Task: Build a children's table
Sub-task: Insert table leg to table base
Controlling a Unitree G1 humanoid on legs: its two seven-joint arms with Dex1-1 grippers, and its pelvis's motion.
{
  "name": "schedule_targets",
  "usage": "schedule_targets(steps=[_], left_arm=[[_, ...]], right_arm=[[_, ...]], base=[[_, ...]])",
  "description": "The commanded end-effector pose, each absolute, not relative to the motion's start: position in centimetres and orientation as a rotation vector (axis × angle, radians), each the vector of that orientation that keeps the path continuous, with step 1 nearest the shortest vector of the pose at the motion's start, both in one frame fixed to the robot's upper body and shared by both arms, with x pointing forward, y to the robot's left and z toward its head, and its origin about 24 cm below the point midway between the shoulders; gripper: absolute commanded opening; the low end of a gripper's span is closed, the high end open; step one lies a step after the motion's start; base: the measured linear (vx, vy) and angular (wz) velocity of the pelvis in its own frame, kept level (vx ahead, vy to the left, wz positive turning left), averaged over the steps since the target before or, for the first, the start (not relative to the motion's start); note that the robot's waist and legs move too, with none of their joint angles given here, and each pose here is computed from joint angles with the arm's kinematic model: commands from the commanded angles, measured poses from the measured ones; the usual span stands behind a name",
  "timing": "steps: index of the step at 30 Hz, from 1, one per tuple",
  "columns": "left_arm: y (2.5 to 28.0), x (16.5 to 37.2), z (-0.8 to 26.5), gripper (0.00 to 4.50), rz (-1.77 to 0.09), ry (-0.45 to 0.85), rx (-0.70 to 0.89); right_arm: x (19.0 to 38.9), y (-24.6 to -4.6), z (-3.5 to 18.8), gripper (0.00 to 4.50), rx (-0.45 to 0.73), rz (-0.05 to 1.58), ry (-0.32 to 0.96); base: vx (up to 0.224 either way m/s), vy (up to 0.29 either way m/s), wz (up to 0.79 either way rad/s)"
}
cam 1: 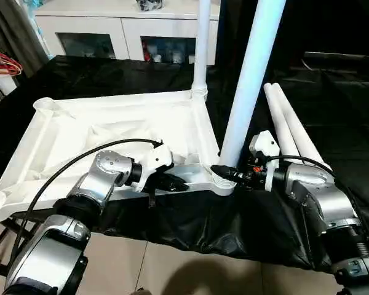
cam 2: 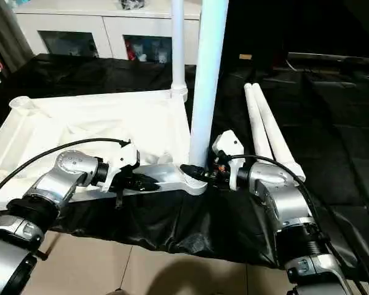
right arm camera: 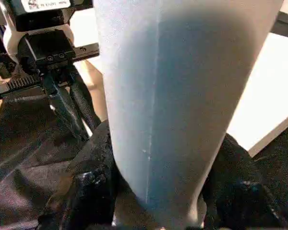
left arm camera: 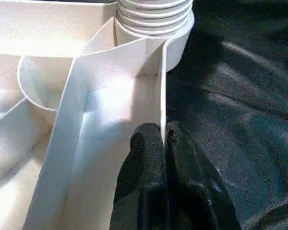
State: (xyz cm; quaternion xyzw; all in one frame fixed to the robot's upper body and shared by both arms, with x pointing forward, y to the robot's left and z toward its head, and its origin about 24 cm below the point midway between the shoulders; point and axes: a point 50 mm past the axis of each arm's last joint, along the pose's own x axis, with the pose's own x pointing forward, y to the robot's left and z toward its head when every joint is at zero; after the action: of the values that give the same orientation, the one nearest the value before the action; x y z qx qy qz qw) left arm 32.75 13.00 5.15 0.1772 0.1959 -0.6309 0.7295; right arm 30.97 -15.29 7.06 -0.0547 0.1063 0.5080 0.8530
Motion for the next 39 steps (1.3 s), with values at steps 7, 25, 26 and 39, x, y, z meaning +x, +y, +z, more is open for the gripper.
schedule_targets(steps=[7,25,26,39], left_arm=[[12.3,32.2,4.8,0.00,-1.471,0.441,0.425],[12.9,32.5,5.5,0.00,-1.507,0.426,0.453],[12.7,32.8,5.9,0.00,-1.472,0.398,0.431],[10.8,35.6,8.8,0.00,-1.085,0.321,0.337]], right_arm=[[30.1,-14.6,5.7,1.95,-0.074,1.131,0.314],[28.7,-15.5,5.4,1.95,-0.125,1.370,0.439],[29.1,-15.3,5.2,1.95,-0.116,1.317,0.411],[34.0,-13.1,2.5,1.93,-0.070,0.693,0.434]], base=[[0.000,0.000,0.00],[0.000,0.000,0.00],[0.000,0.000,0.00],[0.000,0.000,0.00]])
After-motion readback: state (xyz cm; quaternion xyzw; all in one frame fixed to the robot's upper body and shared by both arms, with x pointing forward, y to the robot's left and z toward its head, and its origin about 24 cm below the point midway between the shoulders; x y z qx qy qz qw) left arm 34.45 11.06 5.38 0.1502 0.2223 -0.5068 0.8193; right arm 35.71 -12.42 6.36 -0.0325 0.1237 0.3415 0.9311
